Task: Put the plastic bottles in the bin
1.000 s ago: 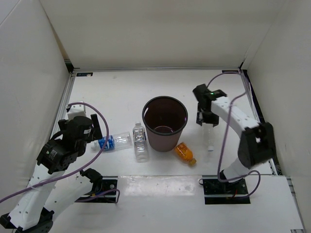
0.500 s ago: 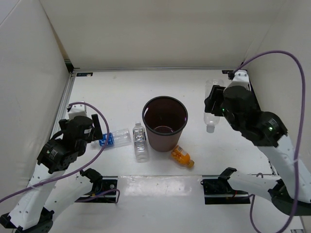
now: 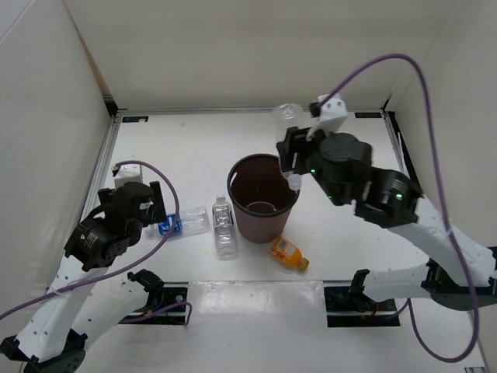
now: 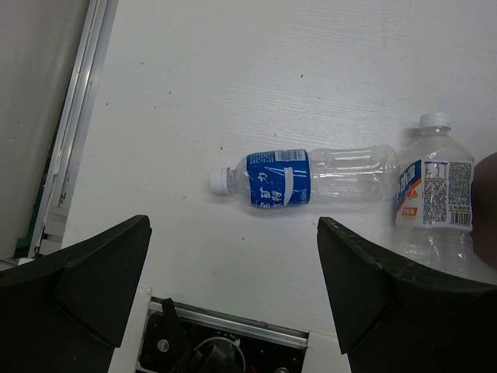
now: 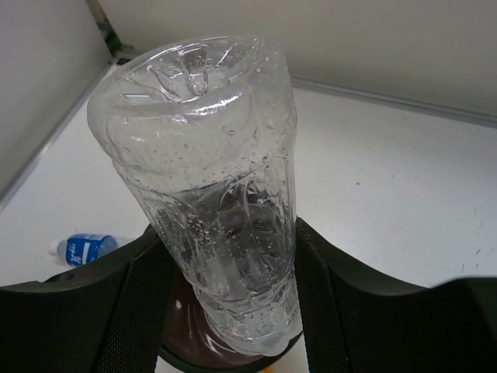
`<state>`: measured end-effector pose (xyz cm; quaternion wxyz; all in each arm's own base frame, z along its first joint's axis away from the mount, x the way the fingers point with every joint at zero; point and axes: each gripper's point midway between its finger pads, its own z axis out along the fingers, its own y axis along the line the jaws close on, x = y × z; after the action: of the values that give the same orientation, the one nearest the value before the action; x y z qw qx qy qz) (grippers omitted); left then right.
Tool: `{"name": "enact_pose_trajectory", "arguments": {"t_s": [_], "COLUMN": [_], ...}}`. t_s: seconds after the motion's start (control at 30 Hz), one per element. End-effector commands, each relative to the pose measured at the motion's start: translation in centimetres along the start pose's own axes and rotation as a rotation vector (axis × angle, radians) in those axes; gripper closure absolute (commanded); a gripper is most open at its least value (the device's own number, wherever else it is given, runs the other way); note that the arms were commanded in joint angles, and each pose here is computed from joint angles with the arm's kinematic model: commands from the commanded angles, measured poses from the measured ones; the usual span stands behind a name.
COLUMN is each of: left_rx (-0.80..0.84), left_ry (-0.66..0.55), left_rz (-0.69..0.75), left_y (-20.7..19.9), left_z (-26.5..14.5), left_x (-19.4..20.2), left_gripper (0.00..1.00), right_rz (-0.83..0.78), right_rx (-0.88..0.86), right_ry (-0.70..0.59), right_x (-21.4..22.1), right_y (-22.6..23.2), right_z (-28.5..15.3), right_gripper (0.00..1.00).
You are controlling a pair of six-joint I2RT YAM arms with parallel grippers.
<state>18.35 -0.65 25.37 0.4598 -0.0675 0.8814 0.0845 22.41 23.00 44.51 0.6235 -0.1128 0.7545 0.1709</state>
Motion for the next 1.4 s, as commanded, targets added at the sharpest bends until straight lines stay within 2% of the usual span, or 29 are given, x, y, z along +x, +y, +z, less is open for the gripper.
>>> {"name": "enact_pose_trajectory", "arguments": {"t_s": [0.0,0.07,0.17,0.27,0.3,0.4,0.43,0.47,0.53,0.57,0.67,0.87,0.97,1.0,1.03,1.07,1.2,1.37], "left_rx": [-0.002,-0.005,-0.004,-0.003,-0.002,0.0,0.004,0.001,0.002,0.001,-0.003,-0.005,-0.01,-0.009,-0.009,-0.009,-0.011,-0.01], "left_ry": [-0.007,-0.007,-0.007,-0.003,-0.005,0.0,0.0,0.007,0.009,0.013,0.021,0.03,0.038,0.039,0.039,0.04,0.041,0.044], "left_rz": [-0.002,-0.004,-0.002,-0.003,-0.003,0.004,0.005,0.01,0.012,0.014,0.017,0.029,0.034,0.035,0.036,0.035,0.036,0.041], "left_y": [-0.1,0.0,-0.1,-0.1,-0.1,-0.3,-0.3,-0.4,-0.5,-0.5,-0.6,-0.9,-0.9,-0.9,-0.9,-1.0,-0.9,-1.1], "left_z": [0.2,0.2,0.2,0.2,0.2,0.3,0.3,0.4,0.5,0.6,0.7,0.9,1.1,1.1,1.1,1.1,1.1,1.2], "left_x": [-0.2,-0.2,-0.2,-0.2,-0.2,-0.1,-0.1,-0.1,-0.1,0.0,0.0,0.0,0.1,0.1,0.1,0.1,0.1,0.1], "left_gripper": [0.0,0.0,0.0,0.0,0.0,0.0,0.0,0.0,0.0,0.0,0.0,0.0,0.0,0.0,0.0,0.0,0.0,0.0], "right_rz": [0.02,0.05,0.084,0.101,0.089,0.132,0.129,0.152,0.199,0.222,0.257,0.256,0.26,0.258,0.226,0.238,0.183,0.116], "right_rx": [-0.029,-0.06,-0.068,-0.062,-0.052,-0.027,-0.01,0.008,0.05,0.059,0.096,0.146,0.135,0.132,0.137,0.134,0.181,0.239], "right_ry": [-0.016,-0.012,0.064,0.077,0.102,0.062,0.091,0.068,0.078,0.066,0.059,0.04,0.059,0.052,0.078,0.054,0.057,0.094], "right_x": [0.4,1.4,4.5,5.4,7.0,7.3,9.4,9.0,10.7,10.6,11.5,11.6,11.1,10.3,10.6,8.7,6.6,6.0], "right_y": [1.8,2.5,2.5,2.5,2.4,2.2,1.9,1.3,0.7,0.3,-0.2,-0.9,-1.0,-1.0,-1.6,-1.8,-4.5,-8.6], "right_z": [1.8,2.7,4.5,4.5,4.7,4.1,4.4,4.1,4.3,4.1,3.8,3.3,3.3,3.2,3.1,2.7,0.5,-3.1], "right_gripper": [0.82,0.8,0.8,0.8,0.79,0.75,0.73,0.69,0.67,0.62,0.58,0.45,0.28,0.1,0.1,0.1,0.1,0.1]}}
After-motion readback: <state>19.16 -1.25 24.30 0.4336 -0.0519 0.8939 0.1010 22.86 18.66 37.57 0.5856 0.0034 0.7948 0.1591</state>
